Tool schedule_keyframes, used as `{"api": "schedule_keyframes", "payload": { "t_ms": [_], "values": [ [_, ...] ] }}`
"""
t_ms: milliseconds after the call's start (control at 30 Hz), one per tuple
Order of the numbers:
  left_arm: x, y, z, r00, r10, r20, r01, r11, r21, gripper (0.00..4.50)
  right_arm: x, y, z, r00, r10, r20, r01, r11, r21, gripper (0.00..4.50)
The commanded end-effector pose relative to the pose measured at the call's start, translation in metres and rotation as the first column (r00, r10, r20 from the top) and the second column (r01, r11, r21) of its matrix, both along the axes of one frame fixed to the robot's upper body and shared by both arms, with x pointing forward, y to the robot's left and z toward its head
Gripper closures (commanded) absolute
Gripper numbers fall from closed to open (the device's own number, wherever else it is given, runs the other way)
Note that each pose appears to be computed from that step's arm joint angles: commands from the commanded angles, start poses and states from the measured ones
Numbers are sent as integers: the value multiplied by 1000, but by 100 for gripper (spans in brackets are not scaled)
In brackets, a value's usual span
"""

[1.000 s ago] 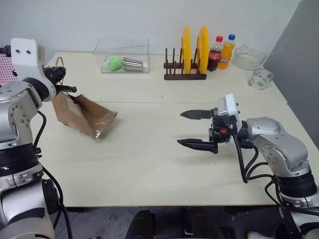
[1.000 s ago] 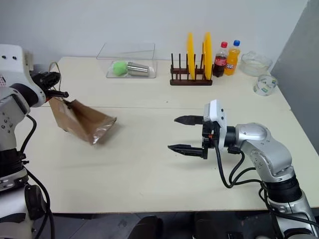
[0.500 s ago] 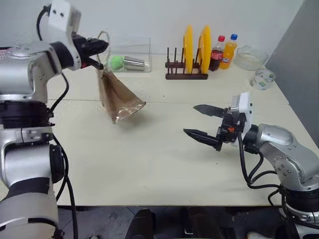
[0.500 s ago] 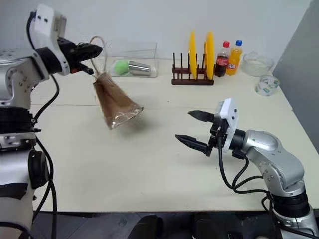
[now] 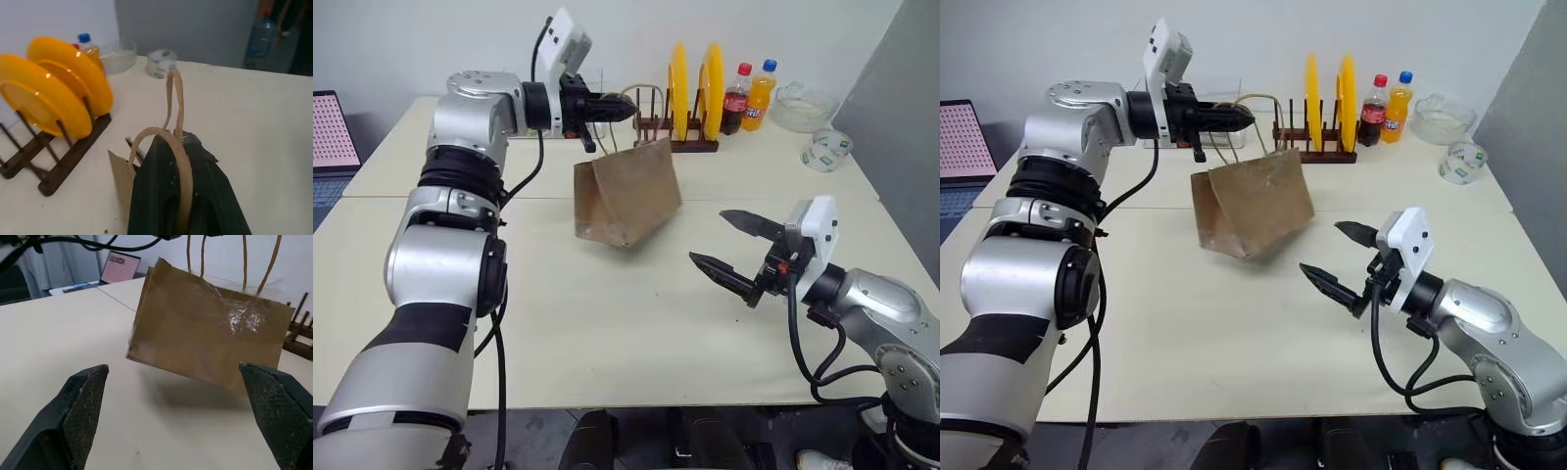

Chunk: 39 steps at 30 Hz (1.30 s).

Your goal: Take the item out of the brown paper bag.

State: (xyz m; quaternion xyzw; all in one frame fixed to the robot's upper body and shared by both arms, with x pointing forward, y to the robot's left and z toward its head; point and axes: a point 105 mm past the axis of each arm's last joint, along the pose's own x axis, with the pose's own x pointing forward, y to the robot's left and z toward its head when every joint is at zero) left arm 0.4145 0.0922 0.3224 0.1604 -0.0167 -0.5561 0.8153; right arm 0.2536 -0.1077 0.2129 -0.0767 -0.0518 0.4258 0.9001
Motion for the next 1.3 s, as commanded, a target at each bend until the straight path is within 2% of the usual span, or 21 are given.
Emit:
{"api": "schedule_keyframes", "payload": {
  "t_ms": [33,167,367,567,733,967,1100,1300],
  "values": [
    [-13,-22,20,989,-123,82,119,991,55,448,-12,-5,6,998,-39,54,39,999,-3,0],
    [-20,-41,4,970,-238,53,231,967,109,448,-21,-10,-1,994,-88,57,89,996,-16,0],
    [-23,-40,-17,954,-297,29,283,932,225,448,-30,-12,-6,991,-120,60,121,992,-19,0],
    [-15,-14,-25,967,-238,89,190,910,370,448,-33,-10,-8,992,-116,56,118,993,-18,0],
    [-6,8,-21,971,-160,179,61,887,458,448,-31,-5,-9,994,-93,53,94,995,-20,0],
    [8,20,-6,939,-51,341,-117,883,454,448,-24,3,-8,996,-58,64,60,998,-25,0],
    [16,20,3,890,10,457,-221,885,410,448,-18,4,-4,995,-61,83,64,998,-24,0],
    [19,15,12,850,35,526,-261,895,361,448,-14,8,2,993,-61,101,64,998,-26,0]
  ]
}}
